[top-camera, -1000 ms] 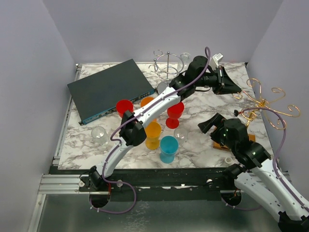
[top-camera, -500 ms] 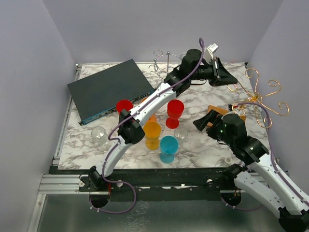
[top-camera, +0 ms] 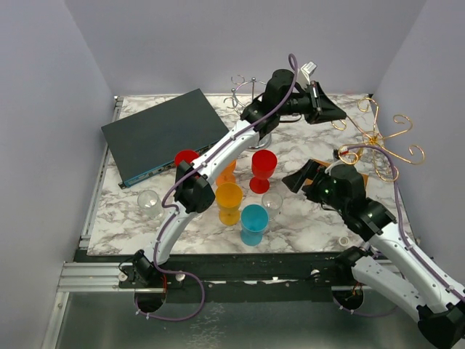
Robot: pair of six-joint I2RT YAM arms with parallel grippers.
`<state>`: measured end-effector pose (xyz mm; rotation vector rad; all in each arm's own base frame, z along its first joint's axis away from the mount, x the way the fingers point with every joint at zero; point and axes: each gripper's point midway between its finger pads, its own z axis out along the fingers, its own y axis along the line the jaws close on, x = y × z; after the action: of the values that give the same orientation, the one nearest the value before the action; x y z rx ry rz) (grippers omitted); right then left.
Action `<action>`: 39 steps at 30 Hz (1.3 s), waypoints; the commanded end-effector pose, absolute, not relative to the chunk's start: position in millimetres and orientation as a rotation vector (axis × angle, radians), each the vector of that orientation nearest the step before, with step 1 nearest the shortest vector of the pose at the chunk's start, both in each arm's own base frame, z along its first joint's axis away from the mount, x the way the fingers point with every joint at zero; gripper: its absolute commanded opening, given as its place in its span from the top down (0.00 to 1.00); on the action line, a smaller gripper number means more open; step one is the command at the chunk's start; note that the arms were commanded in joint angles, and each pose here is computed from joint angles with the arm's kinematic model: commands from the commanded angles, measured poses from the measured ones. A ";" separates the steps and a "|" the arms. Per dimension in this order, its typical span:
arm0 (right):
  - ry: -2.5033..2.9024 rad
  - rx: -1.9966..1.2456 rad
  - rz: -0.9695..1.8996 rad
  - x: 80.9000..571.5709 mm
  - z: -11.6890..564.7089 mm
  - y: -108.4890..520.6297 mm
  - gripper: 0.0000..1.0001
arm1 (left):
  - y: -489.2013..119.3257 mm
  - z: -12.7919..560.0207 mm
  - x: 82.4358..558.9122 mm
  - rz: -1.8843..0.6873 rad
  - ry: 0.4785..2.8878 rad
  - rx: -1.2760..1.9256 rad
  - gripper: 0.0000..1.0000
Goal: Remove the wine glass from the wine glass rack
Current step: Adjust the wine rack at the center of the board.
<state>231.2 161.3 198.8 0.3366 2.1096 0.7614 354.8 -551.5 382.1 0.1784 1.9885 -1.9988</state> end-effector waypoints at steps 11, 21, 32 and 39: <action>1.868 0.213 0.904 218.7 248.0 162.6 0.01 | -537.4 379.8 397.1 -1.908 1.933 0.044 1.00; 1.875 0.046 0.988 219.4 247.4 189.4 0.01 | -537.5 364.6 406.6 -1.888 1.971 0.000 1.00; 1.759 -0.051 1.113 198.9 244.7 197.0 0.06 | -536.2 364.5 402.4 -1.886 1.983 0.018 1.00; 1.651 -0.110 1.165 190.5 263.1 199.5 0.09 | -536.3 361.3 402.0 -1.877 1.997 0.019 1.00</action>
<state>197.1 193.7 215.6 0.0397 1.8789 1.1115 342.7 -552.3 371.7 0.1890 2.0775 -2.0303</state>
